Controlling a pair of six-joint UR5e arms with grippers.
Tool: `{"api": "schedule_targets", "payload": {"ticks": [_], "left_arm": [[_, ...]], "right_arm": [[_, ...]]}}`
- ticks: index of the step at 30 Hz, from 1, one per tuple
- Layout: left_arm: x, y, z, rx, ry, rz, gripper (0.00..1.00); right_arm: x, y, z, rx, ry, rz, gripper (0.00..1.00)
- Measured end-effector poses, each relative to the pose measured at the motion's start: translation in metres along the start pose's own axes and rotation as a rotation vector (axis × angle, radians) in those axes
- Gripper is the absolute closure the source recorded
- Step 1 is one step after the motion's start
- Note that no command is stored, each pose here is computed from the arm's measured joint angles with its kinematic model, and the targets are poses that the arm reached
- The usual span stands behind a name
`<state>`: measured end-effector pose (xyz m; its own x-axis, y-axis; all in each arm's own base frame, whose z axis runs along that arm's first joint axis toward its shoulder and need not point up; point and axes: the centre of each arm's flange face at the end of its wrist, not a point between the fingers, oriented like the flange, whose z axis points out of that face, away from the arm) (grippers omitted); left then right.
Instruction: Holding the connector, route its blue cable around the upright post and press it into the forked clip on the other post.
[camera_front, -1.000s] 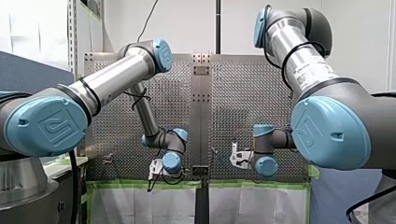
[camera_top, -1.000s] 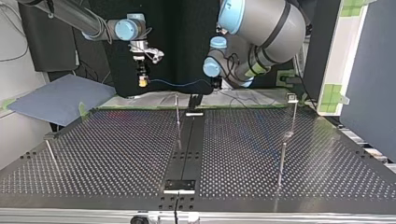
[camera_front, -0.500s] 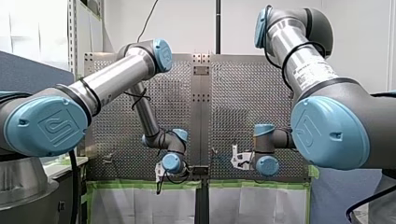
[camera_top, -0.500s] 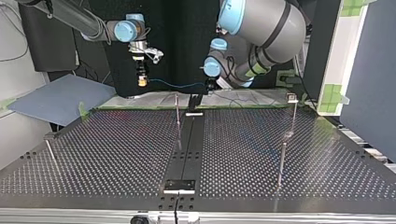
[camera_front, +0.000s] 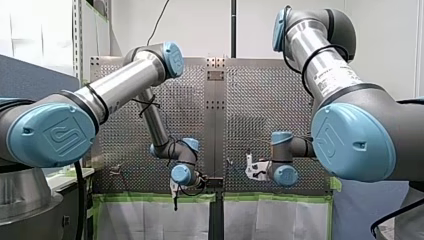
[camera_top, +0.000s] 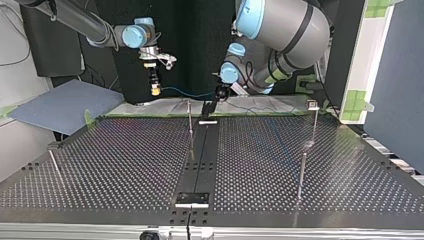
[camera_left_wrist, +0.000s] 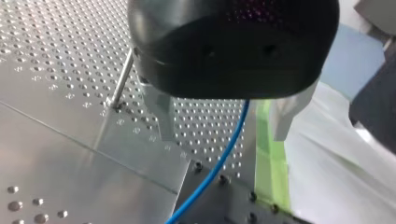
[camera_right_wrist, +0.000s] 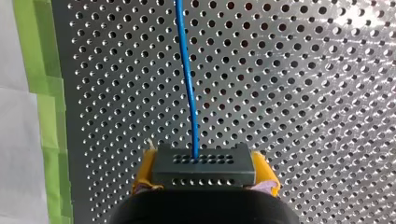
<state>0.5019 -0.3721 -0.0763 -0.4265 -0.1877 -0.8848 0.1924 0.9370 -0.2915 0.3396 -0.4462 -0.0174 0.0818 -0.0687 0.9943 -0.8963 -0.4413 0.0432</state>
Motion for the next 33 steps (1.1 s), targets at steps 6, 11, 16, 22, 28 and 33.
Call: {"api": "schedule_targets", "payload": {"ticks": [6,11,16,22,28,33], "left_arm": [[0.001,-0.003,0.000,0.045,0.015,-0.053,0.00],[0.001,-0.004,0.001,0.068,0.019,-0.074,0.00],[-0.001,-0.004,0.002,0.062,0.007,-0.077,0.00],[-0.009,-0.004,0.002,0.041,-0.015,-0.078,0.00],[-0.016,-0.004,0.001,0.002,-0.041,-0.076,0.00],[-0.017,-0.002,0.000,-0.029,-0.058,-0.075,0.00]], "right_arm": [[0.002,0.000,0.004,0.009,0.000,0.002,1.00],[0.001,-0.003,0.004,0.035,0.001,0.003,1.00],[-0.001,-0.004,0.004,0.045,0.001,0.005,1.00],[-0.013,-0.008,0.008,0.059,-0.014,0.004,1.00],[-0.030,-0.012,0.013,0.078,-0.038,0.003,1.00],[-0.035,-0.014,0.018,0.096,-0.039,0.004,1.00]]}}
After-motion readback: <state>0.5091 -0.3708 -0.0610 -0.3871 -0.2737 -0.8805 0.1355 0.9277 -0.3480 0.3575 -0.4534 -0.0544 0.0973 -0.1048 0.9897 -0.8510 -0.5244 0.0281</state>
